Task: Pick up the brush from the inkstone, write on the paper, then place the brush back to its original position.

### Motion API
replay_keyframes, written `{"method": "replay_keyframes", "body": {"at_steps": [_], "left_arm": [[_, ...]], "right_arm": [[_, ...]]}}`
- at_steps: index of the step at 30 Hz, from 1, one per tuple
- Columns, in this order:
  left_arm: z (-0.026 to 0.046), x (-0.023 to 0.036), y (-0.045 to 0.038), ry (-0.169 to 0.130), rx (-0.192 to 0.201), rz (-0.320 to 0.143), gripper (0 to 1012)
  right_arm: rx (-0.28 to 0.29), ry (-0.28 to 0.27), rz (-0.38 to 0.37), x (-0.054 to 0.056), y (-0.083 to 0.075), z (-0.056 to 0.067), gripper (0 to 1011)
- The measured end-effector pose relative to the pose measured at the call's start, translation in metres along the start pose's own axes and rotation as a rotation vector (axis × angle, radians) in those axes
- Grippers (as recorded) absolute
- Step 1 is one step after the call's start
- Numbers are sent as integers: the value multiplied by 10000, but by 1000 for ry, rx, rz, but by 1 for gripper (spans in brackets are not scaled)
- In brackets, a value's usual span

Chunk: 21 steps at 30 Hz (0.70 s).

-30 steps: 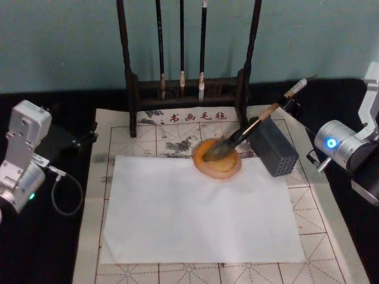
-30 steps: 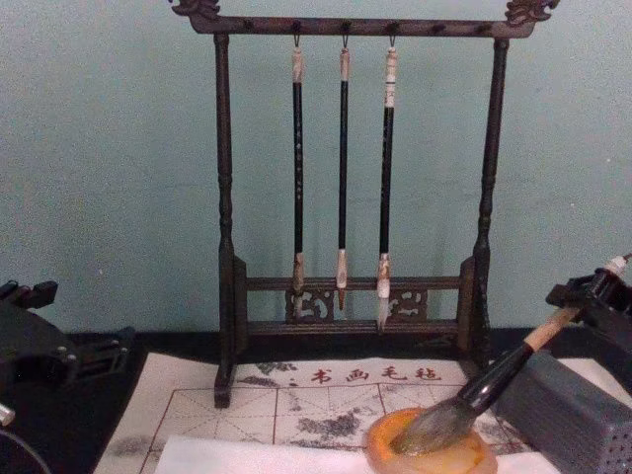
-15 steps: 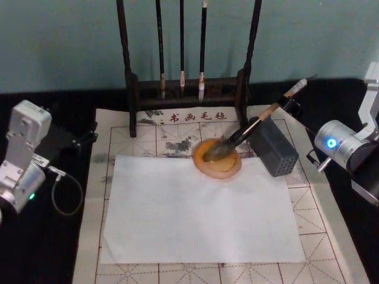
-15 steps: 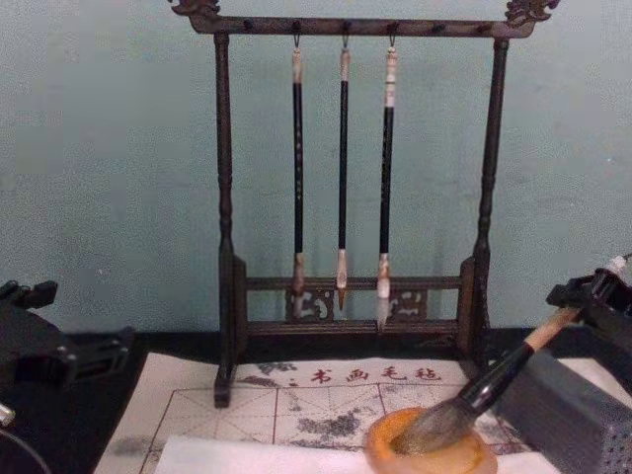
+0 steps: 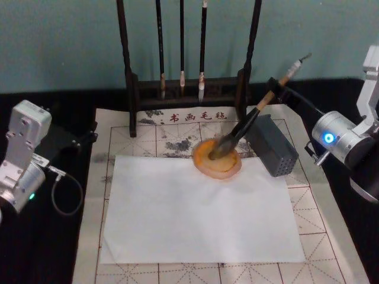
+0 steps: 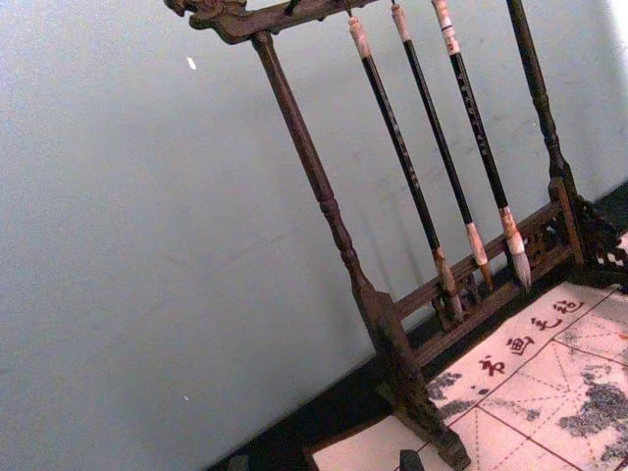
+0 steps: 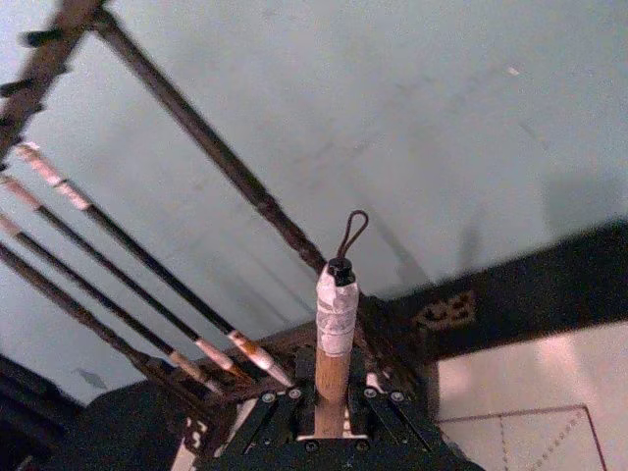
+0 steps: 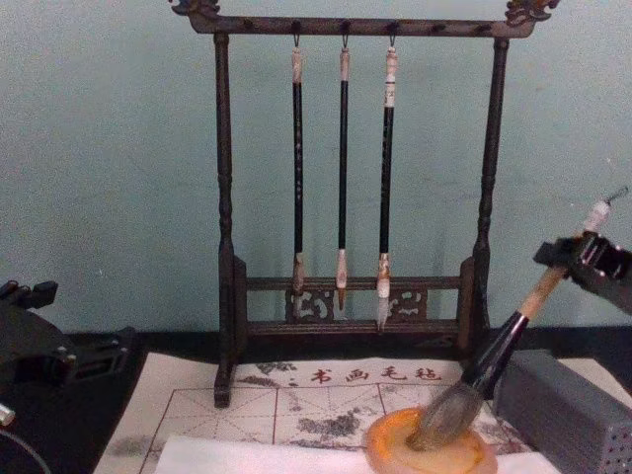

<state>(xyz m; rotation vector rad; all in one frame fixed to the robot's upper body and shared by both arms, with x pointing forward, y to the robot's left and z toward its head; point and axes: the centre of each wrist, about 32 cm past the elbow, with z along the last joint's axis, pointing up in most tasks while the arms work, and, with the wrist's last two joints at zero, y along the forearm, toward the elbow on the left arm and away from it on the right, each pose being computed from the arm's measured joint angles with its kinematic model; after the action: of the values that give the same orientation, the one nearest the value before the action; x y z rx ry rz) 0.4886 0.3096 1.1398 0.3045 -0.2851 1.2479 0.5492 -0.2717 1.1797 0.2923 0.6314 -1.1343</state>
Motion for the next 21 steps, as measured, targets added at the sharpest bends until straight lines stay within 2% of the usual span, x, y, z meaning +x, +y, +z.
{"method": "replay_keyframes", "body": {"at_steps": [5, 13, 21], "left_arm": [[0, 0, 0, 0, 0, 0, 1001], [0, 0, 0, 0, 0, 0, 1001], [0, 0, 0, 0, 0, 0, 1001]], "right_arm": [[18, -75, 38, -93, -37, 30, 207], [39, -164, 113, -232, -83, 65, 207], [53, -306, 173, -360, -133, 88, 207]]}}
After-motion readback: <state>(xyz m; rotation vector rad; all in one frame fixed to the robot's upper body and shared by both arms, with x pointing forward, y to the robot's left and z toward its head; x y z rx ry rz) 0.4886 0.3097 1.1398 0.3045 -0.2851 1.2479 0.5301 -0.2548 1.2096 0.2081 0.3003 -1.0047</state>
